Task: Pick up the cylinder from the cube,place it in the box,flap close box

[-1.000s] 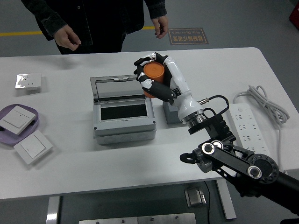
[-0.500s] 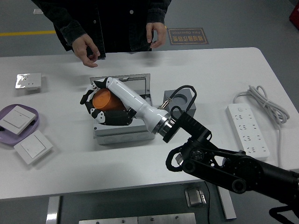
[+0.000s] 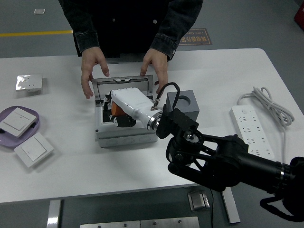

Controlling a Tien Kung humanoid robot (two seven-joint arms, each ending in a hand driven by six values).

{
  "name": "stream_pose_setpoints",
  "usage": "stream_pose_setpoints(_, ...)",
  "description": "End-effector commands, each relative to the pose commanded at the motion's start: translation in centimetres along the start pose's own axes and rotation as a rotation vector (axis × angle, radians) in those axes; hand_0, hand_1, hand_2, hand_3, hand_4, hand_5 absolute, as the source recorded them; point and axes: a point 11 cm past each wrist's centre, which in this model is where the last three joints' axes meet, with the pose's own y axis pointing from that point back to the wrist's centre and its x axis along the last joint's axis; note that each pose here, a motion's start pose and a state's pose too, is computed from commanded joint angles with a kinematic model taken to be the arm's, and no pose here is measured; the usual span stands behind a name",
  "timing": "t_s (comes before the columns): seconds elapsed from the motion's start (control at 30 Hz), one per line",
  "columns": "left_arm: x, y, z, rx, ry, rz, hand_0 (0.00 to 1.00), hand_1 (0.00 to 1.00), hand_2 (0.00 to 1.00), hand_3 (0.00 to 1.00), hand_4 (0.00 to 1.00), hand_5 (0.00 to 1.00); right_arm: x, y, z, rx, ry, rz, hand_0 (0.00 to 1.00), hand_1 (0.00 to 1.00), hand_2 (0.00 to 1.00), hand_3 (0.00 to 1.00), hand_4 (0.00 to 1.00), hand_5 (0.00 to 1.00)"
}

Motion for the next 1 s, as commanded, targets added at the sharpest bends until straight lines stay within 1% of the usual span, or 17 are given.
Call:
stream_pose_setpoints(0.1, 0.0, 0.0, 0.0, -0.001, 0.000, 0.001, 0.614, 0.629, 0.609, 0.634, 0.721, 0.275, -0.4, -0.6, 1.3, -0.060, 0.019, -0.005, 0.195, 0.284, 0.449, 0.336, 0.080, 0.002)
stream_pose_setpoints(0.13, 0.0, 0.0, 0.1, -0.001, -0.001, 0.001, 0.613, 0.629, 0.609, 0.634, 0.721, 0.275, -0.5, -0.7, 1.7, -0.074, 0.020, -0.008, 0.461, 0.464, 0.527, 0.520, 0.426, 0.002)
stream_pose_setpoints(0.27, 0.1, 0.0, 0.1, 0.000, -0.001, 0.002, 0.613, 0.629, 0.609, 0.634, 0.721, 0.275, -1.0, -1.1, 2.6, -0.111, 0.012, -0.016, 0.461, 0.464, 0.527, 0.520, 0.426, 0.002)
stream_pose_setpoints(0.33, 0.1, 0.0, 0.0, 0.001, -0.002, 0.002, 0.613, 0.629, 0.609, 0.634, 0.721, 0.275, -1.0, -1.3, 2.6, -0.112, 0.006, -0.017, 0.461, 0.464, 0.527, 0.520, 0.426, 0.002)
stream_pose_setpoints(0.37, 0.1, 0.0, 0.1, 0.001, -0.002, 0.003, 0.614, 0.629, 0.609, 0.634, 0.720, 0.271, -1.1, -1.4, 2.6, -0.110, 0.004, -0.018, 0.784, 0.721, 0.719, 0.689, 0.563, 0.384)
stream_pose_setpoints(0.5, 0.2, 0.0, 0.2, -0.001, -0.003, 0.004, 0.614, 0.629, 0.609, 0.634, 0.720, 0.271, -1.5, -1.5, 2.4, -0.103, 0.007, -0.026, 0.784, 0.721, 0.719, 0.689, 0.563, 0.384)
stream_pose_setpoints(0.53, 0.3, 0.0, 0.2, -0.001, -0.003, 0.005, 0.614, 0.629, 0.609, 0.634, 0.720, 0.271, -1.6, -1.5, 2.5, -0.103, 0.010, -0.028, 0.961, 0.840, 0.826, 0.859, 0.769, 0.529)
stream_pose_setpoints(0.7, 0.3, 0.0, 0.1, 0.002, -0.004, 0.006, 0.614, 0.629, 0.609, 0.634, 0.720, 0.271, -2.0, -1.5, 2.7, -0.104, 0.019, -0.030, 0.961, 0.840, 0.826, 0.859, 0.769, 0.529)
stream_pose_setpoints(0.73, 0.3, 0.0, 0.1, 0.003, -0.004, 0.007, 0.614, 0.629, 0.609, 0.634, 0.720, 0.269, -2.0, -1.4, 2.7, -0.104, 0.020, -0.029, 0.998, 0.884, 0.858, 0.915, 0.944, 0.615)
stream_pose_setpoints(0.9, 0.4, 0.0, 0.2, 0.002, -0.004, 0.008, 0.614, 0.629, 0.609, 0.634, 0.720, 0.269, -2.1, -1.4, 2.7, -0.101, 0.015, -0.028, 0.998, 0.884, 0.858, 0.915, 0.944, 0.615)
stream_pose_setpoints(0.93, 0.4, 0.0, 0.2, 0.002, -0.004, 0.007, 0.614, 0.629, 0.608, 0.635, 0.720, 0.269, -2.1, -1.4, 2.6, -0.097, 0.001, -0.029, 0.998, 0.896, 0.868, 0.937, 0.992, 0.642)
stream_pose_setpoints(1.0, 0.3, 0.0, 0.2, 0.002, -0.004, 0.006, 0.614, 0.629, 0.608, 0.635, 0.720, 0.269, -2.1, -1.1, 2.4, -0.090, -0.040, -0.029, 0.998, 0.896, 0.868, 0.937, 0.992, 0.642)
